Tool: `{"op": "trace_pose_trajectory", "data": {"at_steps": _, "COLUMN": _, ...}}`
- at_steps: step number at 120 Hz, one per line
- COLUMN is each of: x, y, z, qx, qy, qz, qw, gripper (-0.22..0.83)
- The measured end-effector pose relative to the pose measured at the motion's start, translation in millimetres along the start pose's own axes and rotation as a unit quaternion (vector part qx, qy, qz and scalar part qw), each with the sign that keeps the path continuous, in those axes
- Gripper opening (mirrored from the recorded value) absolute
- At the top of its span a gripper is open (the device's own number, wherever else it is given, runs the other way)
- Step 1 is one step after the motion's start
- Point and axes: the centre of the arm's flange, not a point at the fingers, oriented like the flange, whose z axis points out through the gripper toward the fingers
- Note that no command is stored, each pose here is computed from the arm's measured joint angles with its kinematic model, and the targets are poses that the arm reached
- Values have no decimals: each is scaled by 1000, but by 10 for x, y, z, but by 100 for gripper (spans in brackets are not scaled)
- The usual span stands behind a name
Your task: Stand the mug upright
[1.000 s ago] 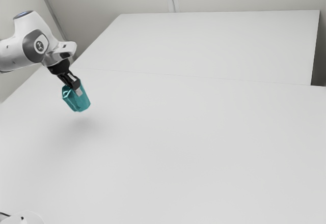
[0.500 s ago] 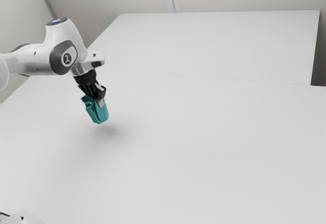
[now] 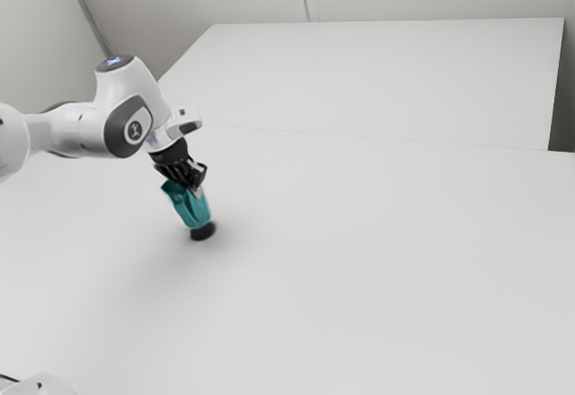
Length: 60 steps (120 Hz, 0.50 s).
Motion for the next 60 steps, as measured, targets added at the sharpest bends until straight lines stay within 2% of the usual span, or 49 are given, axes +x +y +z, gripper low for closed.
{"op": "trace_pose_trajectory", "data": {"at_steps": 60, "x": -19, "y": 150, "z": 270, "qx": -16, "qy": 12, "qz": -22, "qw": 1000, "gripper": -17}}
